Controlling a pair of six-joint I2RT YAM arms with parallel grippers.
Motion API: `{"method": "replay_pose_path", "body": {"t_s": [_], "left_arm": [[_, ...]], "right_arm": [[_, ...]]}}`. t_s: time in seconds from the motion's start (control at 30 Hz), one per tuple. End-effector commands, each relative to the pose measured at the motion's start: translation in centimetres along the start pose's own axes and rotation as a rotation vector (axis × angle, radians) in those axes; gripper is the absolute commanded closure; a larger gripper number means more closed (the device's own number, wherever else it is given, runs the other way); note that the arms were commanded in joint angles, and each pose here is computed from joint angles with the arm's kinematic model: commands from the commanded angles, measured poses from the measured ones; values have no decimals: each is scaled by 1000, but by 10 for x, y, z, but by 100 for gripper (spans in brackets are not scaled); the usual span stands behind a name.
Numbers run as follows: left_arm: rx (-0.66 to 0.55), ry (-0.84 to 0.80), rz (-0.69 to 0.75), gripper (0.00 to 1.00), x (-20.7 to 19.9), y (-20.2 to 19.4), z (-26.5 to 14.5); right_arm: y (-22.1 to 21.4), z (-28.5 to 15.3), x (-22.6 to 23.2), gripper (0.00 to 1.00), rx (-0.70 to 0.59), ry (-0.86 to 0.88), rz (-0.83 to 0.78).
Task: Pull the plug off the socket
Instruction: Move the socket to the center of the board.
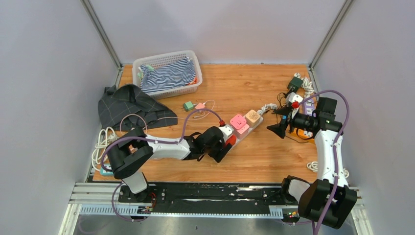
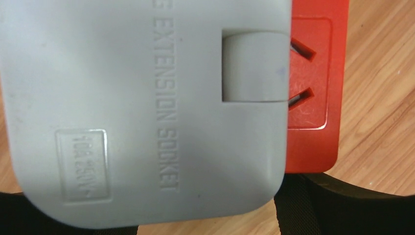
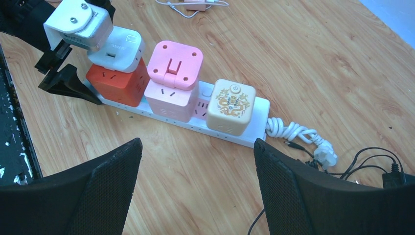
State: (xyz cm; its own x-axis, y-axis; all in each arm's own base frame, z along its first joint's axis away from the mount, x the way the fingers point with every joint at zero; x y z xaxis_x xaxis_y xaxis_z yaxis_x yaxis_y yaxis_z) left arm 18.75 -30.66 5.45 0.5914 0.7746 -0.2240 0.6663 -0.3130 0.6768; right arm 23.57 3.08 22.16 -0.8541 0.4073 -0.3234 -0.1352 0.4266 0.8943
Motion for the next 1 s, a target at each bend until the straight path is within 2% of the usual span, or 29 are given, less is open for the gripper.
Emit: {"method": "replay_pose_path", "body": {"t_s": [0.0,0.07,0.2,0.43,0.77,0.97], "left_arm": [[255,48,11,79,16,-60,-18],[270,53,10,75,20,-68,-21],[265,43,-4,55,24,-78,-26],[154,-25,-6,25,17,-61,-46],[-17,-106,-12,4,13,-40,-85],[-78,-163,-33,2,13,-39,-110]], "right_arm": [[7,-1,4,15,-41,12,-7],[7,-1,5,15,-44,16,-9],[8,-1,6,15,-54,23,-12],[8,2,9,15,-65,43,-13],[15,5,18,15,-91,78,-52],[19,8,21,15,-98,98,-71]]}}
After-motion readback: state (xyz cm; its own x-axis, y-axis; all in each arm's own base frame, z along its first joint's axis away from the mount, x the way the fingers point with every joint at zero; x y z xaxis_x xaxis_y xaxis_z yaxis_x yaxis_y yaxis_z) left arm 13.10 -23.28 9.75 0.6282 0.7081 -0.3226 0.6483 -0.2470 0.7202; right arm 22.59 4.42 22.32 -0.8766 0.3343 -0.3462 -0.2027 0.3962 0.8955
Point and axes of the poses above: each gripper's point midway between its finger pads, its own z axis out along the fingers, its own x axis along the line the jaws close on, y = z × x, the point moved 5 cm from there along -z, back along the fingers, and after that the axes turned 15 degrees about -z, right-handed, at the moved point
